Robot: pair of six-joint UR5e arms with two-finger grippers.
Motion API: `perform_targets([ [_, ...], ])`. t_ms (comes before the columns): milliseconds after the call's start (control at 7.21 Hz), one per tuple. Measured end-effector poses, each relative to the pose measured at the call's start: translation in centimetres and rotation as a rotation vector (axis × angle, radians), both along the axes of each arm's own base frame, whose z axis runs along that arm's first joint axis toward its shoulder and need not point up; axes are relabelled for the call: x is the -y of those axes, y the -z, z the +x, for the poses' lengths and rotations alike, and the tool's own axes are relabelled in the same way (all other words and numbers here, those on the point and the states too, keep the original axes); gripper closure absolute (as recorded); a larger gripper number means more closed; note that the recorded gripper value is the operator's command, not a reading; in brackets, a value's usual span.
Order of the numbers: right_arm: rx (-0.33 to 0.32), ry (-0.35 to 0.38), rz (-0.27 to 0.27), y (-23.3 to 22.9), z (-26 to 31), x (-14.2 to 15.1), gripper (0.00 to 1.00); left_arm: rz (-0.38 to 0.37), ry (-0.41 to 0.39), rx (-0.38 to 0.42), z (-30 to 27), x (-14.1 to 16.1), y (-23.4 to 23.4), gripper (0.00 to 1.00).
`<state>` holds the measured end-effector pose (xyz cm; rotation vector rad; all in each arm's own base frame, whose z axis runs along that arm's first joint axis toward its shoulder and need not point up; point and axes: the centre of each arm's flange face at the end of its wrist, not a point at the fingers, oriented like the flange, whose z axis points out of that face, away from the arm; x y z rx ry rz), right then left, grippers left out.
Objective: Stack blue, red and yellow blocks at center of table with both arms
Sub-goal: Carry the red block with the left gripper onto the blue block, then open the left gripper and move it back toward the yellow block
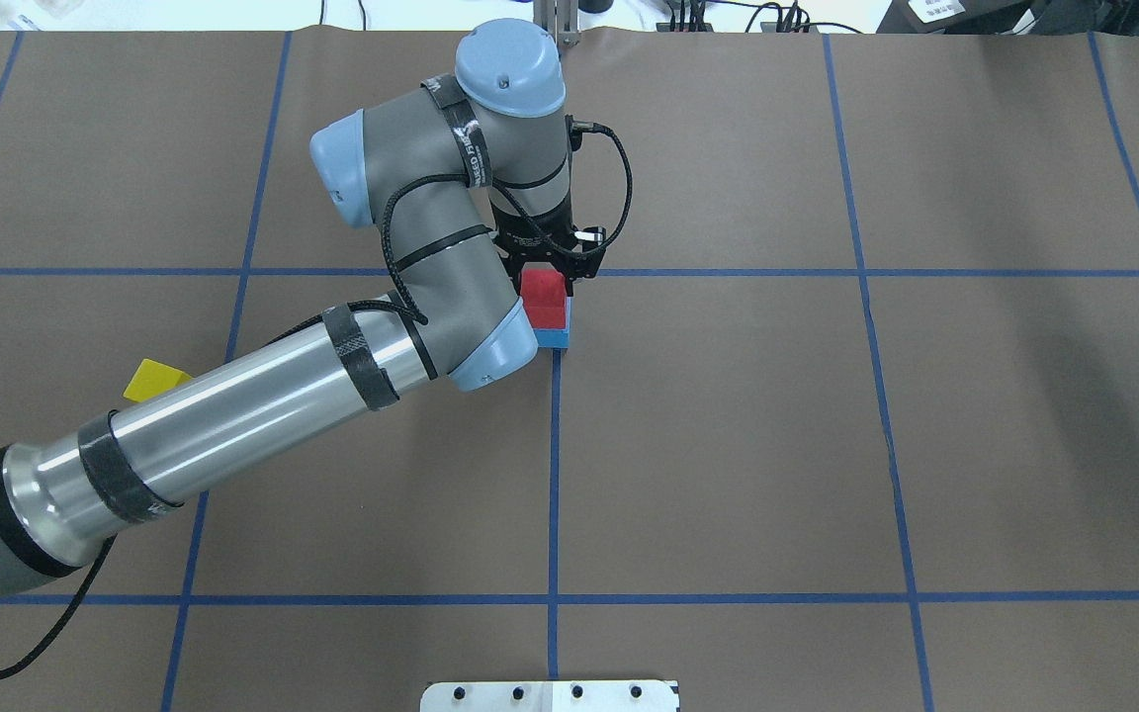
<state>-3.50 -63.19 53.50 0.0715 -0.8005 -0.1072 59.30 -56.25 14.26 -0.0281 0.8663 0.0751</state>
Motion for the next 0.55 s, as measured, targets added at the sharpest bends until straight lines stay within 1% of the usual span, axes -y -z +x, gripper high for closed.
perform_targets([
  [139, 0.000, 0.000, 0.000, -0.02, 0.00, 0.00, 0.01, 0.014, 0.009, 0.000, 0.43, -0.32, -0.29, 0.01],
  [554, 0.000, 0.000, 0.001, 0.09, 0.07, -0.01, 0.01, 0.018, 0.030, -0.011, 0.13, -0.54, 0.21, 0.01],
])
